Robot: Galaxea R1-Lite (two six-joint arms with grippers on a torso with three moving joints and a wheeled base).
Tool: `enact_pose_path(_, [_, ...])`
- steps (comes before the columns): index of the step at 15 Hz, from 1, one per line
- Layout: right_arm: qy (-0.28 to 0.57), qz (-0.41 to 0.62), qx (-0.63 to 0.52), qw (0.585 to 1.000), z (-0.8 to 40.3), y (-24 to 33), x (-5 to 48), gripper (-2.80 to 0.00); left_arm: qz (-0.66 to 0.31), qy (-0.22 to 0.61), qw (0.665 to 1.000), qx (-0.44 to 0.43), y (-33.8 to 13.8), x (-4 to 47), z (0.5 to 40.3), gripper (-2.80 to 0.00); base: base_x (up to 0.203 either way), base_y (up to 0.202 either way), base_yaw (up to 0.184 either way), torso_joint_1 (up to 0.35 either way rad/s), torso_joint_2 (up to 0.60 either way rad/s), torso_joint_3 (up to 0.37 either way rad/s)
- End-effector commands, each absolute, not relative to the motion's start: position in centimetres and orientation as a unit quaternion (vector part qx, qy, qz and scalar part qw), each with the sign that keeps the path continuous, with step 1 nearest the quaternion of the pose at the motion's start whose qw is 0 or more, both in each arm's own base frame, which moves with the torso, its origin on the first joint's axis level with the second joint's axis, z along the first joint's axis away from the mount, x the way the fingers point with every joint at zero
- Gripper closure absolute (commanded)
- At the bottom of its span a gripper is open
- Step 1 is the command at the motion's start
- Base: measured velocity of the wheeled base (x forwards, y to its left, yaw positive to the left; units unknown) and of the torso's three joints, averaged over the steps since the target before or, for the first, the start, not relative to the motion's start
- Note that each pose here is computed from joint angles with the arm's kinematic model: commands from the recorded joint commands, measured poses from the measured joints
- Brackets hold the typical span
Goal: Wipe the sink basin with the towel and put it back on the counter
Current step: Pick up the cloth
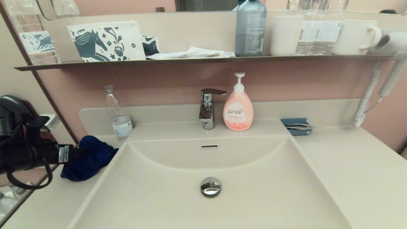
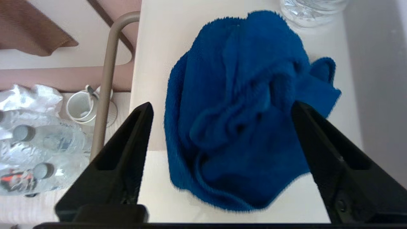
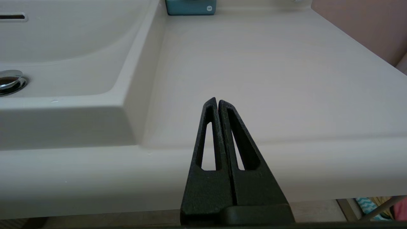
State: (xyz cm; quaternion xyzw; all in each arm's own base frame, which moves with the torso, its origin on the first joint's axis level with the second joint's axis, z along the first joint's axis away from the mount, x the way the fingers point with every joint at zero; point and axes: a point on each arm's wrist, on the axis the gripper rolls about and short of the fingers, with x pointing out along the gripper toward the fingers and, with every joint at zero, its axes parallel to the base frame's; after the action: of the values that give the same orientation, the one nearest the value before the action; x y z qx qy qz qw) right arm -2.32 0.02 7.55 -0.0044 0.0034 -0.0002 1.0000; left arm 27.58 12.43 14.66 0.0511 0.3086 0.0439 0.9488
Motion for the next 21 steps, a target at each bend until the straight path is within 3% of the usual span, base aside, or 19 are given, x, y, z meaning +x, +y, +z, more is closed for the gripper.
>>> enact_pose_path(1, [0.004,0.000,-0.005,1.000,7.5,0.0,-2.3,0.00,0.031,0.316,0.947,0.044,12.7,28.2,13.9,-2.80,0.000,0.000,0.000,0.000,0.00,0.000])
enact_pose_path(13, [0.004,0.000,-0.005,1.000,7.5,0.0,-2.3,0.00,0.001,0.305,0.951,0.043,13.3,30.5,11.1,-2.80,0.000,0.000,0.000,0.000,0.00,0.000])
enact_pose_path(14, [0.004,0.000,-0.005,1.000,7.6,0.0,-2.3,0.00,0.002,0.307,0.951,0.042,13.4,30.6,10.9,0.00,0.000,0.000,0.000,0.000,0.00,0.000])
enact_pose_path(21, [0.003,0.000,-0.005,1.000,7.6,0.0,-2.3,0.00,0.009,0.283,0.958,0.050,13.3,30.2,12.6,0.00,0.000,0.000,0.000,0.000,0.00,0.000])
